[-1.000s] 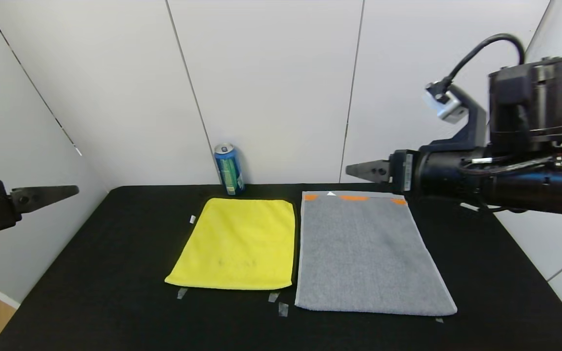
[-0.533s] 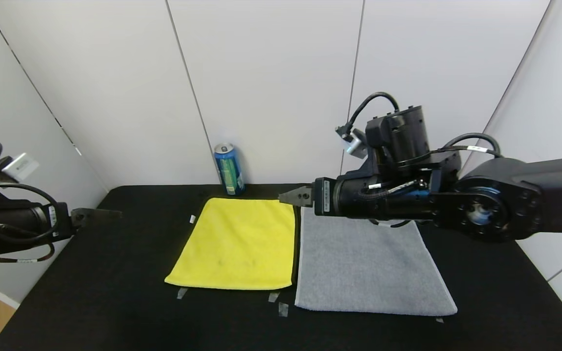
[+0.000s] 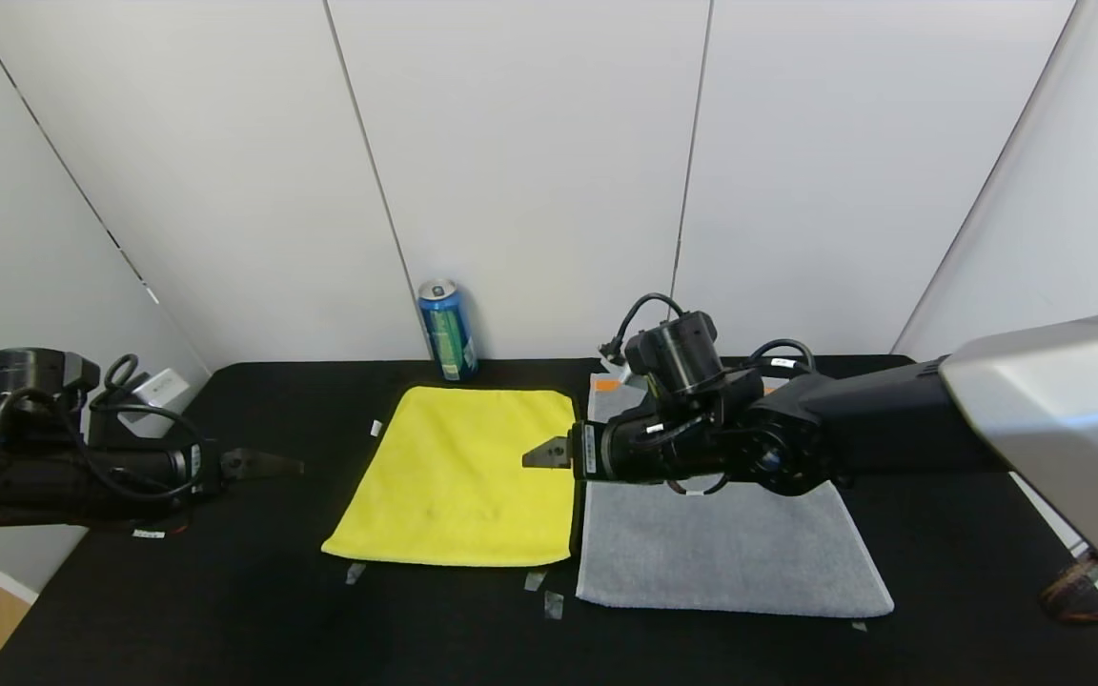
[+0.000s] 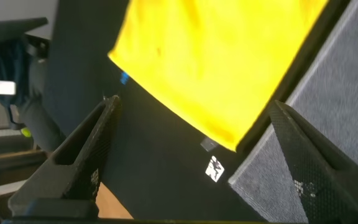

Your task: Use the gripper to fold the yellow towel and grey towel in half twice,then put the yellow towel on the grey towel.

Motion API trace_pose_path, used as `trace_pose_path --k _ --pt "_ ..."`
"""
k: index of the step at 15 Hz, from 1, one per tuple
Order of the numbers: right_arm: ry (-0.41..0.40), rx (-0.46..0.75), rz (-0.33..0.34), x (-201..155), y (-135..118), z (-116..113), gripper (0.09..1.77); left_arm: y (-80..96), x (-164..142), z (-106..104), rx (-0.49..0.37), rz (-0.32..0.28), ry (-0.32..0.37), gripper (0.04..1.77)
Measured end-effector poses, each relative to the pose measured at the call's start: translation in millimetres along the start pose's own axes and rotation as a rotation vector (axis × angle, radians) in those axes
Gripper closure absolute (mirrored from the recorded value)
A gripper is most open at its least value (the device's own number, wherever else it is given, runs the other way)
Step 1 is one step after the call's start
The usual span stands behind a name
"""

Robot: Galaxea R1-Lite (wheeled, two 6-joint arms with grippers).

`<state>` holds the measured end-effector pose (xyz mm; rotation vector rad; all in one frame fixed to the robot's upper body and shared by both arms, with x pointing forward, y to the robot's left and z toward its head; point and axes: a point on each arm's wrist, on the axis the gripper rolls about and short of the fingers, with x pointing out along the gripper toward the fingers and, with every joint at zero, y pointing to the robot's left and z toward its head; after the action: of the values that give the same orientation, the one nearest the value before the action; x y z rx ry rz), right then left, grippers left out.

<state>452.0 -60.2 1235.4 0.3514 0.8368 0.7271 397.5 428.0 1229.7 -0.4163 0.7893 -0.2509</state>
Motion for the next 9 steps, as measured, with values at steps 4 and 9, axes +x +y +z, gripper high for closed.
trace_pose_path --k 4,9 --pt "0.064 0.044 -0.032 21 -15 -15 0.15 6.4 29 -10 -0.001 -0.027 0.083 0.09" --pt "0.103 0.09 0.004 25 -15 -21 0.15 15.8 49 -21 0.024 -0.039 0.148 0.09"
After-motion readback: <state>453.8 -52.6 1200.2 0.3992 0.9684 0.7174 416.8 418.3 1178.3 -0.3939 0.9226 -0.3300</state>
